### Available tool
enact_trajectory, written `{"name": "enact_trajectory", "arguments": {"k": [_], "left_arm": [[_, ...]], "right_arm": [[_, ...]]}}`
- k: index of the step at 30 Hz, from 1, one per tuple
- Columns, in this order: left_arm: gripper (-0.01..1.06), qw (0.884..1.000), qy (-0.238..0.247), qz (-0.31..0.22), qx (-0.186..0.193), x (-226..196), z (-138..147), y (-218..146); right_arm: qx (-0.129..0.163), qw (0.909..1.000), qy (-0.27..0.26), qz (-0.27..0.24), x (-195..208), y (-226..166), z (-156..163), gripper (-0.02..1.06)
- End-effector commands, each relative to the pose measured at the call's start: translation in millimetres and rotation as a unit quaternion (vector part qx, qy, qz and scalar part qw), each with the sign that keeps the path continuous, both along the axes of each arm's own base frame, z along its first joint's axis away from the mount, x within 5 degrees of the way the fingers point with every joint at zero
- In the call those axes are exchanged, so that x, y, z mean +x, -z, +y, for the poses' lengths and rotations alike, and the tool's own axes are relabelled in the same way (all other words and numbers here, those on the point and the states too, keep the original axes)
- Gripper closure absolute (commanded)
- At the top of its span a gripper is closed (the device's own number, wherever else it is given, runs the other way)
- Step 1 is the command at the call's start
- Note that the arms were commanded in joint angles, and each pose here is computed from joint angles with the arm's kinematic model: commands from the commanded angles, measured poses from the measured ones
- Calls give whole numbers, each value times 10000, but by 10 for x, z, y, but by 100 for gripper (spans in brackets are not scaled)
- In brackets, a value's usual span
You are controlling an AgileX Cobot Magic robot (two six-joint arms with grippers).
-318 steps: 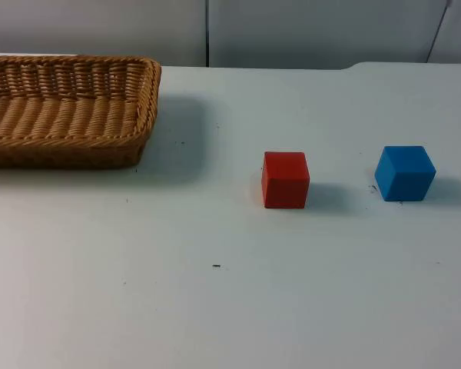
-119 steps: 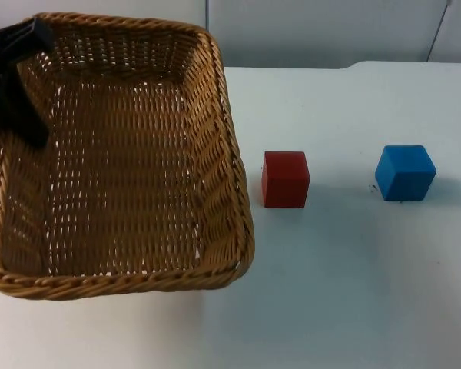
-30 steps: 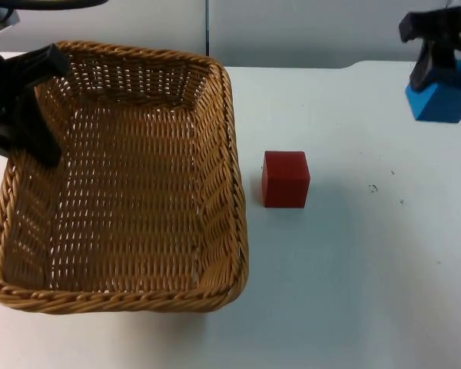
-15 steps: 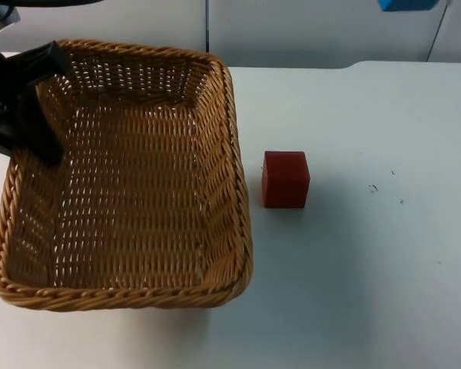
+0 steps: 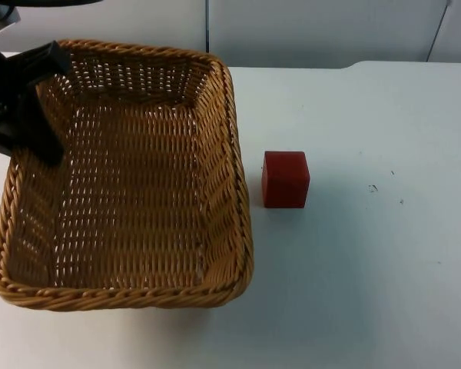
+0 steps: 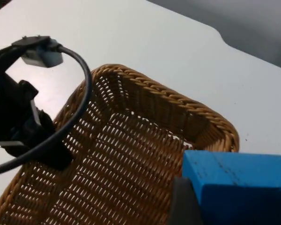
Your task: Pick up the basket with the left hand and place the blue cube into the basket with the right hand.
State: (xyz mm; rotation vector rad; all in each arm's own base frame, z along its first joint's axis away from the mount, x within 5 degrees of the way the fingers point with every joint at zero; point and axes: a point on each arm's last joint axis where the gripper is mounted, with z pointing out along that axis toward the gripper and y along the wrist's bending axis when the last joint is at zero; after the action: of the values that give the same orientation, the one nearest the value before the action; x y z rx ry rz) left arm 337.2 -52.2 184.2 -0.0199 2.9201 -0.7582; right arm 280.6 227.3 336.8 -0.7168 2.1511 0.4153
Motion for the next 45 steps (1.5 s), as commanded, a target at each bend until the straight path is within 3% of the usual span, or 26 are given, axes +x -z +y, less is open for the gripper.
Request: {"name": "enact_trajectory", "arguments": {"k": [1,19,29,39,43,45], "left_arm": [[105,9998,-10,-38,-170,17,-39,-54],[105,9996,-51,-84,-251,28,-50,-62],[105,9996,-19,-111,-243,29,-49,-62],[105,9996,-1,-107,-246,27,-50,-63],[105,9996,-18,-108,-269,29,-53,-65],[105,9996,-24,-108,-277,29,-55,-66]], "right_arm": [[51,9999,-91,-98,16,26,85,105],[-470,9959,-565,526,189,826,767,105],[-524,9943,-531,762,382,1137,974,105],[-771,9910,-619,908,500,1454,1094,105],[-777,9909,-613,911,515,1521,1108,99],[-762,9912,-611,894,518,1519,1111,91]]}}
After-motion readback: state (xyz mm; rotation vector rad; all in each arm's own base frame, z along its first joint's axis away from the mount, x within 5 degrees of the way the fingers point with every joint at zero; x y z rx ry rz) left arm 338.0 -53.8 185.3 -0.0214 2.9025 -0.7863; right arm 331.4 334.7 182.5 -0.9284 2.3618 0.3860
